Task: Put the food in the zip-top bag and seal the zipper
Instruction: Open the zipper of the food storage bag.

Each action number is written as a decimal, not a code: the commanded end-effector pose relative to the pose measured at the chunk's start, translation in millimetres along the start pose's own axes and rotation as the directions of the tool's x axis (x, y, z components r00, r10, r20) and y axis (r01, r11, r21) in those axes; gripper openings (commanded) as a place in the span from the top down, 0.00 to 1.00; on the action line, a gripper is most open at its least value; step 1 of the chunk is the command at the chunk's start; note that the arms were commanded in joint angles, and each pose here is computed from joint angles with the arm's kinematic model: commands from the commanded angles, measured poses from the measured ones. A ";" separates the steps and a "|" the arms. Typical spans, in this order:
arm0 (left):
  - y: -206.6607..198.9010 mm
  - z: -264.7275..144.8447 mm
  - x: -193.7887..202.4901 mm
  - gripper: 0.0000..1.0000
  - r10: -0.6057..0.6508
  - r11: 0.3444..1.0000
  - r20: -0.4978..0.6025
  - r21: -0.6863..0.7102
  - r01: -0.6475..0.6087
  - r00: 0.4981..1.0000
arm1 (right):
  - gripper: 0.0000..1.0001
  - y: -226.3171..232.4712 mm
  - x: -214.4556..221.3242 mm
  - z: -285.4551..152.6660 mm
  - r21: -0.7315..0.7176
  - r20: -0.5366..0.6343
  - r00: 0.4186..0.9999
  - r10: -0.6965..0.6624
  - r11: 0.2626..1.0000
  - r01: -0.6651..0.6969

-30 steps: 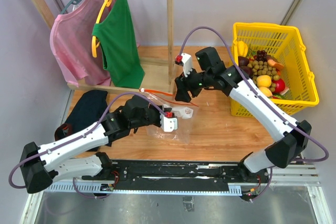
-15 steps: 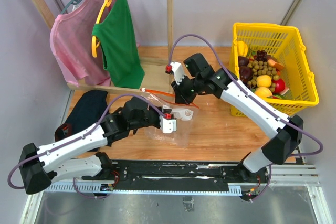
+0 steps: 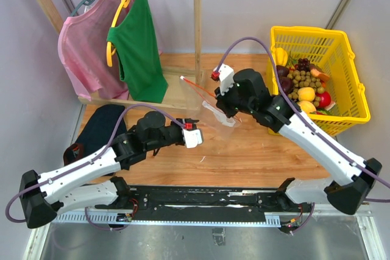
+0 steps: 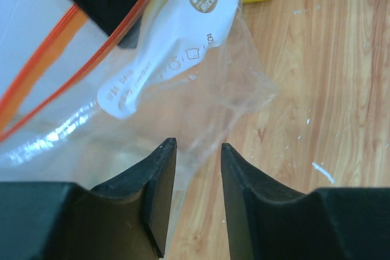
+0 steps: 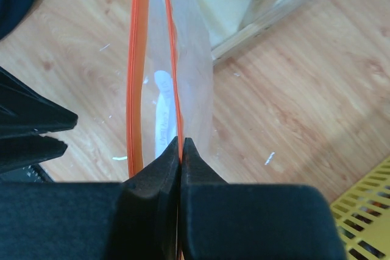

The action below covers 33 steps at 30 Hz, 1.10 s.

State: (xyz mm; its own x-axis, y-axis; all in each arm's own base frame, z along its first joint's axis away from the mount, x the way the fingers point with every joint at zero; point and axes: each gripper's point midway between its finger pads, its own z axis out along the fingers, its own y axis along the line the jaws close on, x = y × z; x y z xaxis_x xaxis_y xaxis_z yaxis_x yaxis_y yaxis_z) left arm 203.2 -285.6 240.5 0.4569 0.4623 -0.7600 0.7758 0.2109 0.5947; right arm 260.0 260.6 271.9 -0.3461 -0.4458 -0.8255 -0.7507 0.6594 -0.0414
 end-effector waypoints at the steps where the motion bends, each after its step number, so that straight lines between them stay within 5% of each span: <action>1: 32.2 -1.5 -42.2 0.56 -0.182 0.976 0.108 -0.102 0.193 0.977 | 0.99 -21.9 -20.7 -15.3 0.146 0.151 0.988 0.030 0.988 -0.052; 7: 53.9 -2.7 -76.4 0.45 -0.531 0.823 0.194 -0.117 0.556 0.825 | 0.99 -28.7 -17.4 -25.4 0.188 0.243 0.968 0.061 0.976 -0.108; 11: 66.0 -3.3 -75.6 0.31 -0.731 0.617 0.232 -0.175 0.767 0.641 | 0.99 -30.7 -14.0 -27.1 0.199 0.289 0.953 0.087 0.969 -0.148; 13: 69.4 -2.9 -71.7 0.28 -0.821 0.468 0.261 -0.202 0.861 0.507 | 1.00 -28.1 -12.1 -25.4 0.186 0.303 0.947 0.103 0.969 -0.165; 23: 74.8 14.0 -67.7 0.08 -0.921 0.090 0.358 -0.179 0.980 0.150 | 0.99 -27.0 -2.3 -22.7 0.210 0.353 0.924 0.146 0.950 -0.230; 28: 79.6 23.2 -55.1 0.02 -0.912 -0.015 0.403 -0.213 0.977 0.074 | 0.99 -27.9 4.7 -21.2 0.249 0.367 0.919 0.146 0.936 -0.248; 33: 83.0 30.2 -42.4 0.02 -0.902 -0.017 0.421 -0.267 0.964 0.101 | 0.99 -27.1 13.8 -18.7 0.280 0.373 0.914 0.157 0.921 -0.272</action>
State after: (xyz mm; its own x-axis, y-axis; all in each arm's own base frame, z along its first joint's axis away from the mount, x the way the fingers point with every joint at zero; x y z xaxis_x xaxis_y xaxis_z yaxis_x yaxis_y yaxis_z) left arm 249.1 -315.5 298.9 -0.5192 -0.4246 -0.7417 0.3608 0.6779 -0.6406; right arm 263.9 228.3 264.3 -0.2553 -0.1448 -0.9560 -0.4979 0.8673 0.0016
